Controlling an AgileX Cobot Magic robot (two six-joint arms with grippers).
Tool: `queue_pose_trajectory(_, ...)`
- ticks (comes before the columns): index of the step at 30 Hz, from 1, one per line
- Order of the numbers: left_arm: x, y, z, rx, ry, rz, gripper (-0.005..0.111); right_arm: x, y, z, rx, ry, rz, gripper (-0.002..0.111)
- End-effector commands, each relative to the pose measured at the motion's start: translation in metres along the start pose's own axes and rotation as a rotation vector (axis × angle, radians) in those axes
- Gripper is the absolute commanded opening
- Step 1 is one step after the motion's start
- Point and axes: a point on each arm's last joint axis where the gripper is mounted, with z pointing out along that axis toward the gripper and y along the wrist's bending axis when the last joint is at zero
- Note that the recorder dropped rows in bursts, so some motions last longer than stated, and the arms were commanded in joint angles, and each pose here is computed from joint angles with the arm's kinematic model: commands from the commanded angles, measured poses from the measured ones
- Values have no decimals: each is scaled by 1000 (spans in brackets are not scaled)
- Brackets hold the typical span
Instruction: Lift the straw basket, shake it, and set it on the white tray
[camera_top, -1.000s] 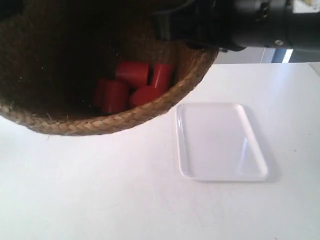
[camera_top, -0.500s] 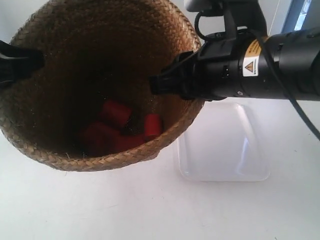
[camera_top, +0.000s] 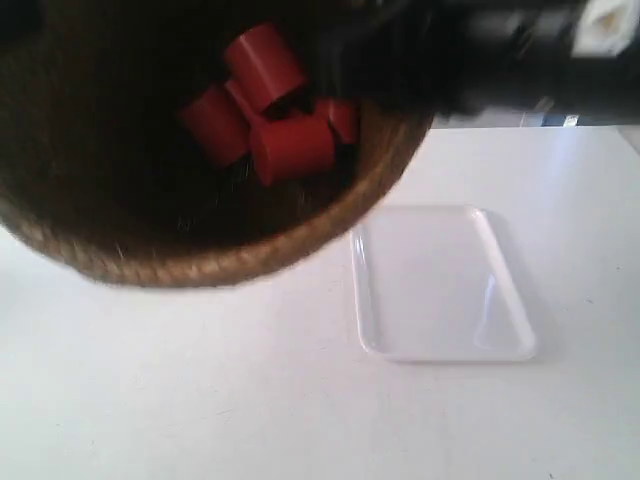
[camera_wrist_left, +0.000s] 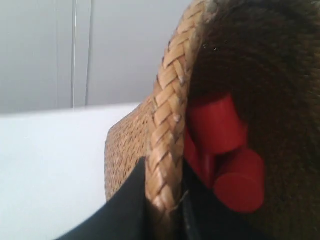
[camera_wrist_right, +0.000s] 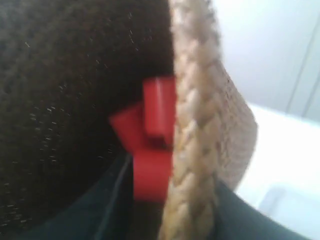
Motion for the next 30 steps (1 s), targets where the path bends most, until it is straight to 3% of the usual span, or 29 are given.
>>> queue_pose_trajectory(1,11,1,6,1,43,34,0,21,-6,18,35,108,29,0)
queue_pose_trajectory(9,9,2,9,-11,17,35,0,18,-6,14,35,93,27,0)
queue_pose_trajectory(18,-19,-4,73,3,77,-117,0,-21,-72,-14,324,114,80,0)
queue_pose_trajectory(24,-6,-36,117,87,94,-222,0,-40,-108,-11,454,233,31,0)
queue_pose_trajectory(30,14,-51,142,108,147,-254,0,-35,-134,7,493,361,12,0)
